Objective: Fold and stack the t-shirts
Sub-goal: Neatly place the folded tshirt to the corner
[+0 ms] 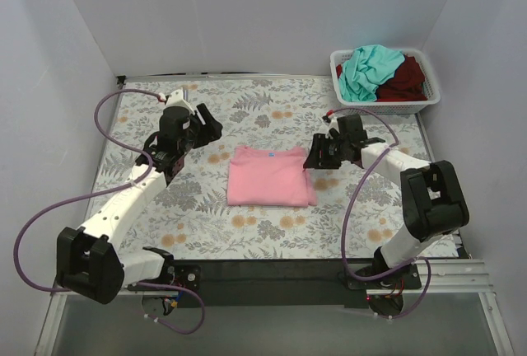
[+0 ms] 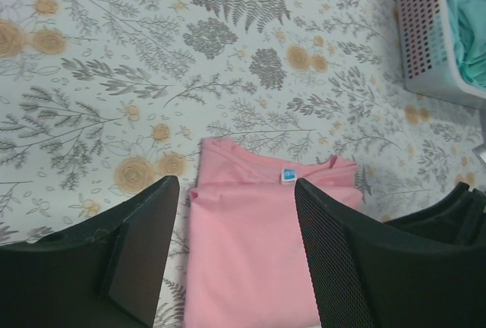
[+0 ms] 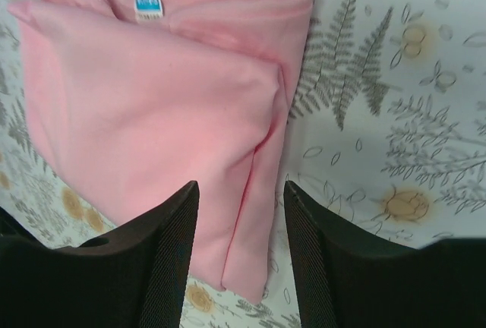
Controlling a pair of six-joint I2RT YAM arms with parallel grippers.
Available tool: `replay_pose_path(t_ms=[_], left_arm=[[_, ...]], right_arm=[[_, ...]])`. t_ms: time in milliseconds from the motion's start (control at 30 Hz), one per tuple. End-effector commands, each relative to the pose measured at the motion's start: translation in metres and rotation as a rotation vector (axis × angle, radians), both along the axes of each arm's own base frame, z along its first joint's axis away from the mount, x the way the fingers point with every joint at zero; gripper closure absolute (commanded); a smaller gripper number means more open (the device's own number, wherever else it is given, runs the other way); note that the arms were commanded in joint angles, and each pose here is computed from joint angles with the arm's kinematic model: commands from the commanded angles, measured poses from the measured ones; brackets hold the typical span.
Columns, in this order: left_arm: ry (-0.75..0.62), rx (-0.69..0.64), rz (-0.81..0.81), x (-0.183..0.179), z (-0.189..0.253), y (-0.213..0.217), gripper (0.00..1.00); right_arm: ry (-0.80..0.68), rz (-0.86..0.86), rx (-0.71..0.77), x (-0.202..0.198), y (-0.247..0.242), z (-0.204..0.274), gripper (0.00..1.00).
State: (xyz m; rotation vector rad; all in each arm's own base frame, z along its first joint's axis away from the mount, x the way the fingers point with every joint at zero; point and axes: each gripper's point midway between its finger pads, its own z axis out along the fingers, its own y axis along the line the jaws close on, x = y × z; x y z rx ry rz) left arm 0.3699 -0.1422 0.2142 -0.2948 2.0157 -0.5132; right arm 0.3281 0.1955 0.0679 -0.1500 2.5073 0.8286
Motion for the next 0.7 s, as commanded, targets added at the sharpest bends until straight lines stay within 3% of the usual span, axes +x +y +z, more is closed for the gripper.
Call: replay_pose_path(t_ms=[0, 267, 367, 567, 667], left_arm=[[0.051, 0.146, 0.060, -0.012, -0.026, 0.029, 0.38], [0.098, 0.170, 0.077, -0.020, -0.051, 0.035, 0.40], [0.096, 0.172, 0.082, -0.020, -0.050, 0.036, 0.40], [0.094, 0.178, 0.086, -0.021, -0.050, 0.038, 0.40], [0.098, 0.182, 0.087, -0.021, -0.051, 0.038, 0.41]], right_arm=[[0.075, 0.047, -0.126, -0.024, -0.002, -0.013, 0.44], [0.137, 0.098, -0.187, -0.035, 0.022, -0.035, 0.44], [0.149, 0.100, -0.238, -0.036, 0.020, -0.043, 0.49], [0.143, 0.122, -0.420, -0.033, -0.016, -0.057, 0.99], [0.113, 0.119, -0.602, -0.019, -0.063, -0.054, 0.99]])
